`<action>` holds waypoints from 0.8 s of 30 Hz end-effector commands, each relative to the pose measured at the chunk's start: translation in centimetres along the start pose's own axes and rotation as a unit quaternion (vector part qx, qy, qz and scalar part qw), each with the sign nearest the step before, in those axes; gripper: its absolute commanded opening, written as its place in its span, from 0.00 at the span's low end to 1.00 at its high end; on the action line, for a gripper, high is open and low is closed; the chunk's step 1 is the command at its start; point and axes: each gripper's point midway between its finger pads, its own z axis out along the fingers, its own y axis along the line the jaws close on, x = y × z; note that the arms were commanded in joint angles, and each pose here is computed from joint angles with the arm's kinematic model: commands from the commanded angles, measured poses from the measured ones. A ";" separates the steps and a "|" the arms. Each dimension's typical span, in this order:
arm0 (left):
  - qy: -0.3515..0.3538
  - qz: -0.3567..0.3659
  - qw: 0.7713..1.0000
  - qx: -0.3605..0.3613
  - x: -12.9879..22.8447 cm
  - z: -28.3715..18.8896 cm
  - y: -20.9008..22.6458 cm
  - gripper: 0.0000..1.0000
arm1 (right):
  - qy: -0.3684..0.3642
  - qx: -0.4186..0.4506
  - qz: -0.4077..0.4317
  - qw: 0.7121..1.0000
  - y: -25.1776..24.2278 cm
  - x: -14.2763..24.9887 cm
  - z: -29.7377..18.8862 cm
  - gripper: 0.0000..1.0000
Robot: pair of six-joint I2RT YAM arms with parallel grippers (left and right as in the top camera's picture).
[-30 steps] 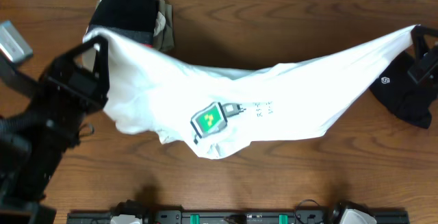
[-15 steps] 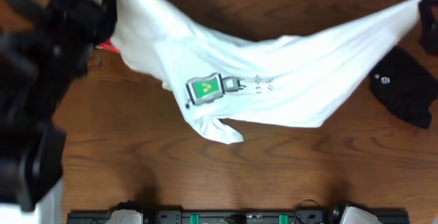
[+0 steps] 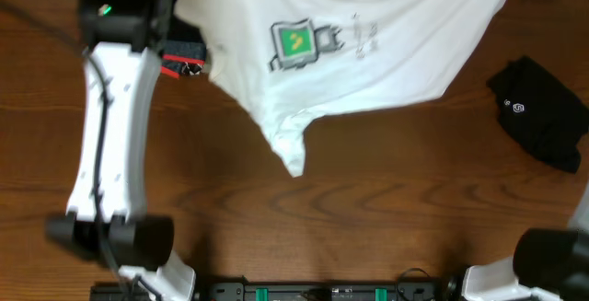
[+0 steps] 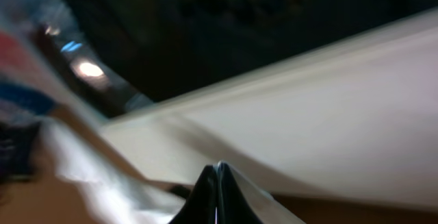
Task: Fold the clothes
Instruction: 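Lift the shirt high with both grippers, stretching it between them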
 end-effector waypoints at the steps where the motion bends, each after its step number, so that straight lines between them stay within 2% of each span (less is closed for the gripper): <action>1: -0.015 -0.074 0.997 0.021 -1.1 0.9 0.6 0.06 | 0.012 -0.071 0.086 0.994 1.2 -1.0 -0.2 0.01; 6: -0.020 -0.062 0.996 0.056 -2.7 0.4 -1.3 0.06 | -0.024 -0.132 0.068 0.989 3.4 -4.4 -2.7 0.02; 10: 0.062 -0.023 0.991 0.118 -1.3 -1.1 -6.3 0.06 | 0.025 -0.135 0.052 0.989 3.3 -3.5 -4.6 0.02; 13: 0.140 -0.025 0.982 0.127 1.5 -2.1 -7.5 0.06 | 0.085 -0.142 0.060 0.984 3.2 -1.5 -5.2 0.02; 18: 0.310 -0.079 0.946 0.049 8.9 -3.9 -3.8 0.06 | 0.173 -0.158 0.089 0.968 3.3 1.6 -5.9 0.01; 21: 0.368 -0.104 0.921 -0.069 13.3 -6.0 1.6 0.06 | 0.179 -0.152 0.121 0.965 2.2 2.4 -5.8 0.01; 24: 0.379 -0.088 0.902 -0.189 15.5 -8.5 6.5 0.06 | 0.182 -0.148 0.142 0.962 1.1 3.3 -5.7 0.01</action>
